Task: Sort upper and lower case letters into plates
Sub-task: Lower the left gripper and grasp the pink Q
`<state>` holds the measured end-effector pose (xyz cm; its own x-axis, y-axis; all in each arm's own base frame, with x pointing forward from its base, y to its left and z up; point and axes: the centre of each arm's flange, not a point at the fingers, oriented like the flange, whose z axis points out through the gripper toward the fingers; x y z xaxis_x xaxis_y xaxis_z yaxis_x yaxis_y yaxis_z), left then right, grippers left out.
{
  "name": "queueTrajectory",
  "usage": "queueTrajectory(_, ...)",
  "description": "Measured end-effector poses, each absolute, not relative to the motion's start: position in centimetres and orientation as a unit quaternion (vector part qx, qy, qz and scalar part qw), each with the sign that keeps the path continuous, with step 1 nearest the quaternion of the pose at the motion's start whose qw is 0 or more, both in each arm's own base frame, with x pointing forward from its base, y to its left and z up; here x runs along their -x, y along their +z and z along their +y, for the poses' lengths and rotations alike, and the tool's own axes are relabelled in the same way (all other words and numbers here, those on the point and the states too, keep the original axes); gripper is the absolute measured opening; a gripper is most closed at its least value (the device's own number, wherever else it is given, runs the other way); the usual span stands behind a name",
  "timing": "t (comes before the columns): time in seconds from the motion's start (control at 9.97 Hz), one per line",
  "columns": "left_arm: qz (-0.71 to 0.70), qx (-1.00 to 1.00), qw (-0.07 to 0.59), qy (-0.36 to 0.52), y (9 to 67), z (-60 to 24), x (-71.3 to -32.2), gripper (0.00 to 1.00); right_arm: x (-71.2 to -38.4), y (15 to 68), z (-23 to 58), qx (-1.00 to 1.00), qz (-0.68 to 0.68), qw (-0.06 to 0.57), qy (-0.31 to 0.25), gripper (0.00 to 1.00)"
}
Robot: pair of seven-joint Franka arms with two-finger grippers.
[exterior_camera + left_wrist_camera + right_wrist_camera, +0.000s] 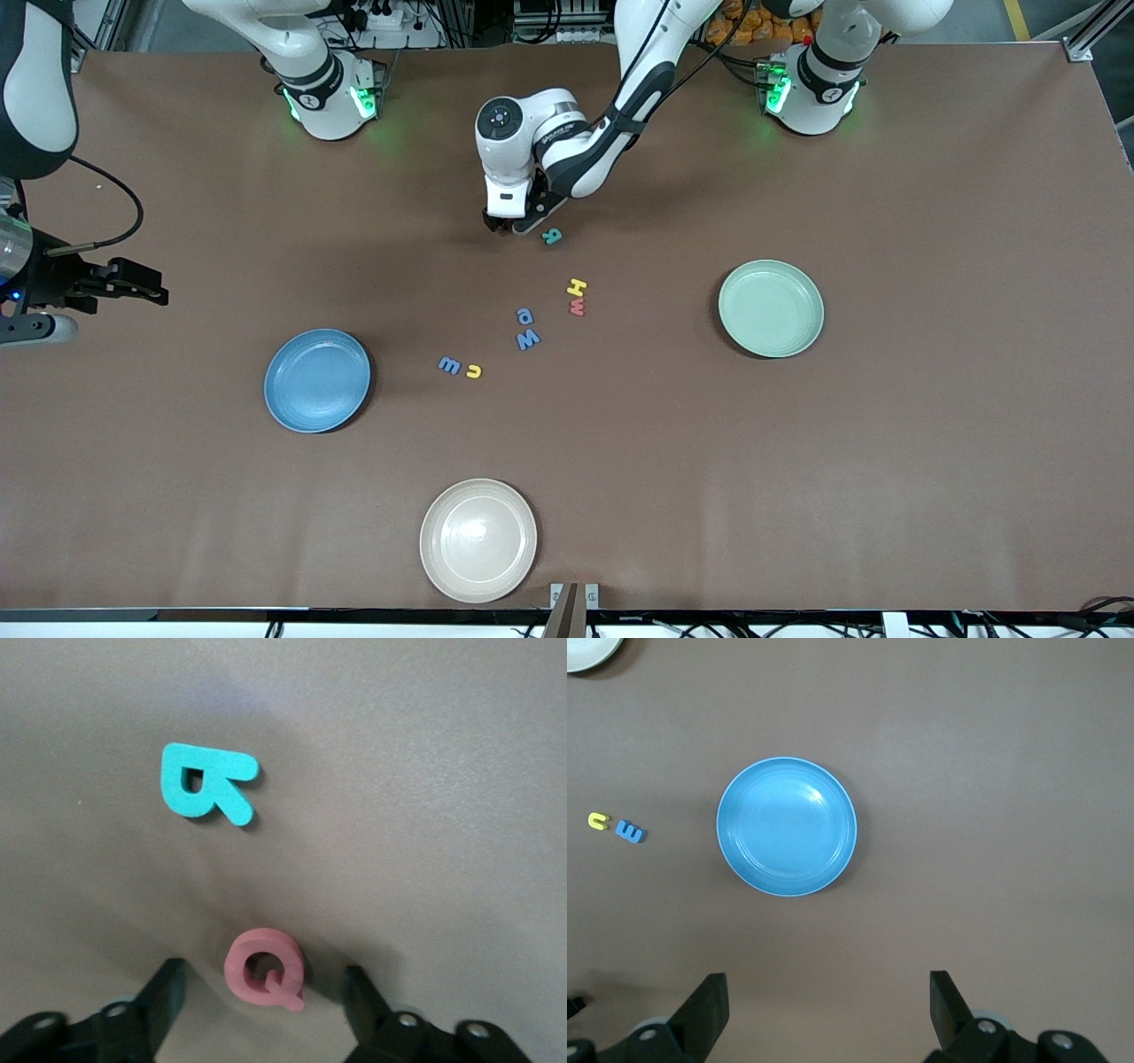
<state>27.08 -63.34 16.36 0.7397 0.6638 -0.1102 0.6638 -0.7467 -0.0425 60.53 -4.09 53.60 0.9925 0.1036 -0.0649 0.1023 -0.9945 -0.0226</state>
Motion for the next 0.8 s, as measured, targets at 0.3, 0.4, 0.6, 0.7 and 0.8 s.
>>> queueTrajectory(0.3,-0.341,0.939,0.001,0.047,16.45,-63.52,-26.67,0.64,-60.53,53.61,-4.09,0.998,-0.052,0.01,0.033,1.0)
queueTrajectory(0.4,-0.339,0.94,0.0,0.044,16.48,-63.54,-26.66,0.56,-60.53,53.6,-4.09,0.998,-0.052,0.01,0.033,1.0)
queueTrajectory(0.6,-0.338,0.94,-0.001,0.043,16.59,-63.57,-26.74,0.42,-60.53,53.6,-4.09,0.998,-0.052,0.01,0.033,1.0)
queueTrajectory(0.7,-0.338,0.94,-0.001,0.043,16.59,-63.57,-26.75,0.42,-60.53,53.61,-4.09,0.998,-0.052,0.01,0.033,1.0)
queueTrajectory(0.8,-0.338,0.94,-0.001,0.043,16.59,-63.57,-26.75,0.42,-60.53,53.6,-4.09,0.998,-0.052,0.01,0.033,1.0)
